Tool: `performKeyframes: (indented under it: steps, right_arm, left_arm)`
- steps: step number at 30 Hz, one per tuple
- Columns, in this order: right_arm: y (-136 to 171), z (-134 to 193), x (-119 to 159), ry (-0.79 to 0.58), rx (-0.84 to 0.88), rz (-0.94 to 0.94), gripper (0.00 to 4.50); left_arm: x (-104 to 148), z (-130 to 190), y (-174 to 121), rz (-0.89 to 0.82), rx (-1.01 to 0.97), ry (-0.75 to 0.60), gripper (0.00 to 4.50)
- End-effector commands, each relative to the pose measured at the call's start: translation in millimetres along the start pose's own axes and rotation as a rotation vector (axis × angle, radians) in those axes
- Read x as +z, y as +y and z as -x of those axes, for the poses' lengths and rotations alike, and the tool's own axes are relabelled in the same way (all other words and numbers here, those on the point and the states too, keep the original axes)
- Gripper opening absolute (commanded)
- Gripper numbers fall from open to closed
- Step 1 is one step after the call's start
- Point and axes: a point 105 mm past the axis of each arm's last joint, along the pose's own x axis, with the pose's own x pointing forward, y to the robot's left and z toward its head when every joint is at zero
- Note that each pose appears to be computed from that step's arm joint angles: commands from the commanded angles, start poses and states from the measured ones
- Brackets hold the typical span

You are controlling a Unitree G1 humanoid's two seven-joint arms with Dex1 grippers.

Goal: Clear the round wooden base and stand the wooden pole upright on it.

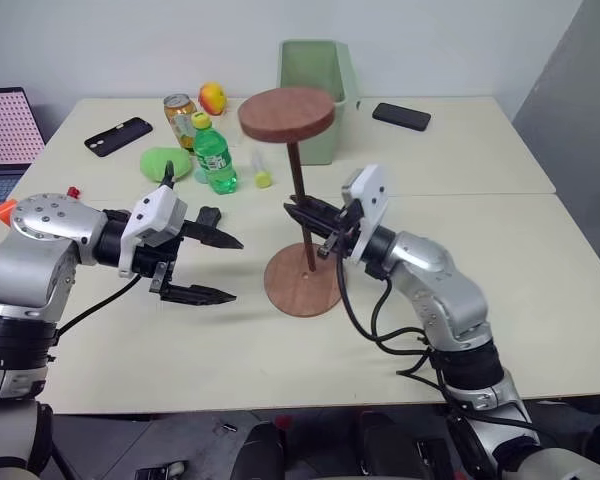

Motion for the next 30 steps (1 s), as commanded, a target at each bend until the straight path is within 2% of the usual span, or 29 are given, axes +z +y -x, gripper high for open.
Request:
performKeyframes:
  steps: [1, 7, 18, 22, 30]
  right_arm:
    - [3.8, -5.3, -0.7, -0.086, -0.011, 0.057, 0.23]
    - [3.1, -5.6, -15.9, -0.088, -0.022, 0.05, 0.23]
    - [28.1, 3.0, -26.8, -0.064, 0.076, 0.018, 0.23]
    - [23.4, 7.5, -36.8, -0.032, 0.052, 0.018, 0.23]
    - [9.8, 9.9, -34.8, -0.03, -0.008, 0.049, 0.23]
  left_arm:
    - [3.7, -2.9, -3.7, -0.027, -0.026, 0.001, 4.5]
    - [6.3, -4.7, -3.9, -0.035, -0.034, -0.012, 4.5]
    - [6.2, -3.7, -3.2, -0.043, -0.031, -0.008, 4.5]
    - [5.5, -2.0, -3.2, -0.05, -0.024, 0.004, 4.5]
    - [4.6, -1.8, -12.5, -0.04, -0.035, 0.004, 4.5]
